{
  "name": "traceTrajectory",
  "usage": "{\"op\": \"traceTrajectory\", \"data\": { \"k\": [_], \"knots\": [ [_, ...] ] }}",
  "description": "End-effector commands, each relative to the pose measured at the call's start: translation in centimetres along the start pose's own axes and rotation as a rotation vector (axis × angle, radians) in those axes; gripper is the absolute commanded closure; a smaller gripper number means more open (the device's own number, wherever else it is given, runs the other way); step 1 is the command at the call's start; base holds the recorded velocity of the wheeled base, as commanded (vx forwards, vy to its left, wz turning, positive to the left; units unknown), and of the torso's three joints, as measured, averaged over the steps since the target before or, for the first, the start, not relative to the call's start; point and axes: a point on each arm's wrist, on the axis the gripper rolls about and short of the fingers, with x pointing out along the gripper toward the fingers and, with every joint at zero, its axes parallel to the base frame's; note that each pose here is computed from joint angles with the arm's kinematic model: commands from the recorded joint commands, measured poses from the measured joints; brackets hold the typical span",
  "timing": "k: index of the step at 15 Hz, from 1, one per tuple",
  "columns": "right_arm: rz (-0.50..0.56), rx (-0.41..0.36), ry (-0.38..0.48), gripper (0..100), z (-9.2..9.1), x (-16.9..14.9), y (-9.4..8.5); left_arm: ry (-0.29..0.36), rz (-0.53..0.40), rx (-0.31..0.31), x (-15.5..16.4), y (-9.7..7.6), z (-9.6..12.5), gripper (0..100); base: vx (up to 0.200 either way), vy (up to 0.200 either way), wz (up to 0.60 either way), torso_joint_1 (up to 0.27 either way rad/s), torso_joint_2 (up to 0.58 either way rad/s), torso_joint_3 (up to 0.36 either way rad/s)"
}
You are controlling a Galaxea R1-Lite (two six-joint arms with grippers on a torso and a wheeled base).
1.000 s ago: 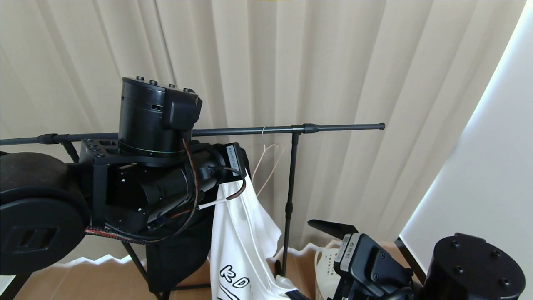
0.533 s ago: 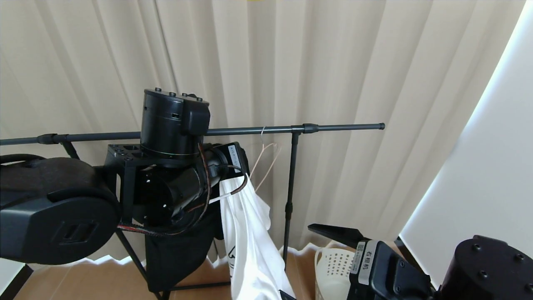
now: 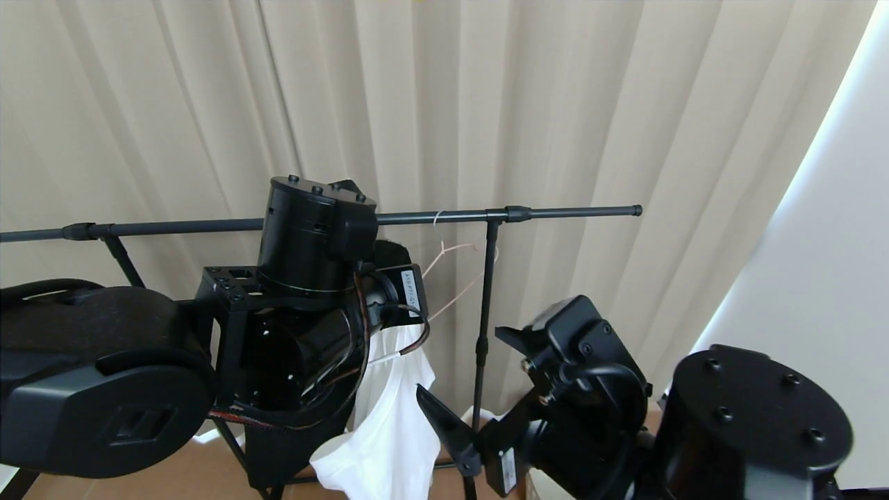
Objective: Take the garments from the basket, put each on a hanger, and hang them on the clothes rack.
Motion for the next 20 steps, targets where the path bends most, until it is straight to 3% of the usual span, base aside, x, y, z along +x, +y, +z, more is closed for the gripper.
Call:
{"op": "traceTrajectory", "data": {
  "k": [1,3,11,20],
  "knots": [
    [-0.017,0.018,0.002,0,-0.2,1.8,1.2,0.004,-0.012,0.005,-0.1,-0.4,-0.2,100,0.0,0.0,0.0,0.0,0.0,0.0],
    [-0.024,0.045,-0.011,0,0.3,2.1,1.2,0.006,-0.012,0.006,-0.1,-0.4,-0.3,100,0.0,0.0,0.0,0.0,0.0,0.0],
    [-0.214,0.054,-0.005,0,-0.4,5.4,-0.1,0.013,-0.016,0.016,-0.2,-0.8,-0.7,100,0.0,0.0,0.0,0.0,0.0,0.0],
    [-0.176,0.083,-0.038,0,0.6,4.1,0.3,0.033,-0.012,0.032,0.3,-1.1,-1.5,100,0.0,0.0,0.0,0.0,0.0,0.0]
  ]
}}
